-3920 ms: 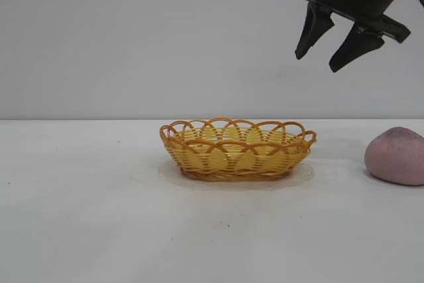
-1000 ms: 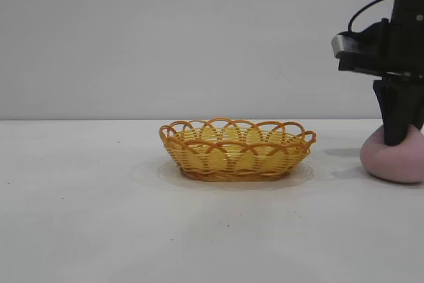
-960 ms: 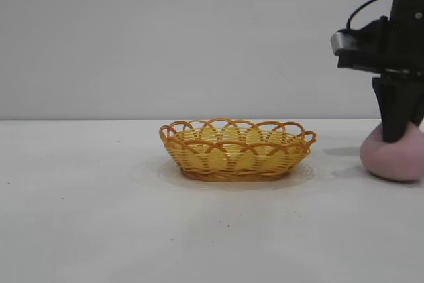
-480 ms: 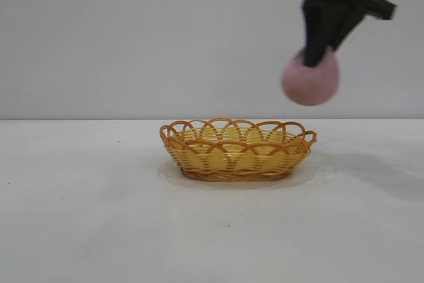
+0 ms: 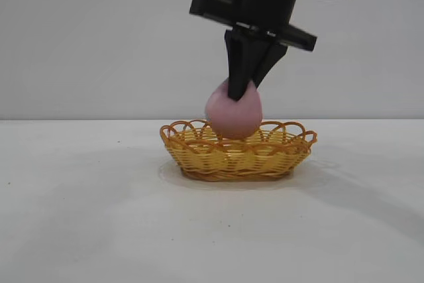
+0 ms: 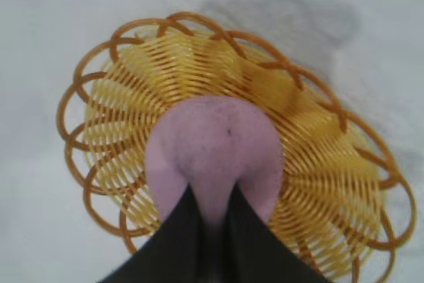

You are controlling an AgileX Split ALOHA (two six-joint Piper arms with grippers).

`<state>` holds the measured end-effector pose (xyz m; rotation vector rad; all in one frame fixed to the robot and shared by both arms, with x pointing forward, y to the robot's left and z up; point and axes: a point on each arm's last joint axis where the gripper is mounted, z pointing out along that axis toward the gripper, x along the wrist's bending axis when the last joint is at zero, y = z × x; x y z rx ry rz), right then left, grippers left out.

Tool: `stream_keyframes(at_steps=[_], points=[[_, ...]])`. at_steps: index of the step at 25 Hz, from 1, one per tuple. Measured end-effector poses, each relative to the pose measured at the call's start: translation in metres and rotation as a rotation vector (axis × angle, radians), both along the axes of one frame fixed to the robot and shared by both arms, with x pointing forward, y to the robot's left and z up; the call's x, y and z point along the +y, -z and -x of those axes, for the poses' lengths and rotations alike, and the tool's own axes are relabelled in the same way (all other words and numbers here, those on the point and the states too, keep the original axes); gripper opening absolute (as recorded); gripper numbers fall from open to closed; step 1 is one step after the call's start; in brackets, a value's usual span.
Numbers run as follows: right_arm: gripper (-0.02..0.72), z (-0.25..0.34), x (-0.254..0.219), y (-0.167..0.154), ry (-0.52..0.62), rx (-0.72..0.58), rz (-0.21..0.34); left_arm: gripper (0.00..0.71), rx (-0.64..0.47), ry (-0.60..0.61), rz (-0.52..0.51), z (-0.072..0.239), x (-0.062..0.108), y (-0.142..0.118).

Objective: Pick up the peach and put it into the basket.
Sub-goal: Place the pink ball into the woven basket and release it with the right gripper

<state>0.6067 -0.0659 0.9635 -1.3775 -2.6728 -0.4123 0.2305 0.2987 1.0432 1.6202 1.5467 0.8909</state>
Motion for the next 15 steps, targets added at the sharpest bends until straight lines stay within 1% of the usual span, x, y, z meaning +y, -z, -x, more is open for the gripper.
stream_keyframes(at_steps=[2,3,9,15], points=[[0.062,-0.0013,0.0003,0.0052,0.0,0.003,0.006,0.433,0.0,0.0,0.0,0.0,0.0,0.0],[0.128,-0.0017,0.0003,0.0061,0.0,0.001,0.008,0.433,0.0,0.0,0.0,0.0,0.0,0.0],[0.295,-0.0024,0.0001,0.008,-0.002,-0.001,0.014,0.433,0.0,0.0,0.0,0.0,0.0,0.0],[0.492,-0.0006,-0.0006,0.0077,-0.002,0.021,0.023,0.433,0.0,0.0,0.0,0.0,0.0,0.0]])
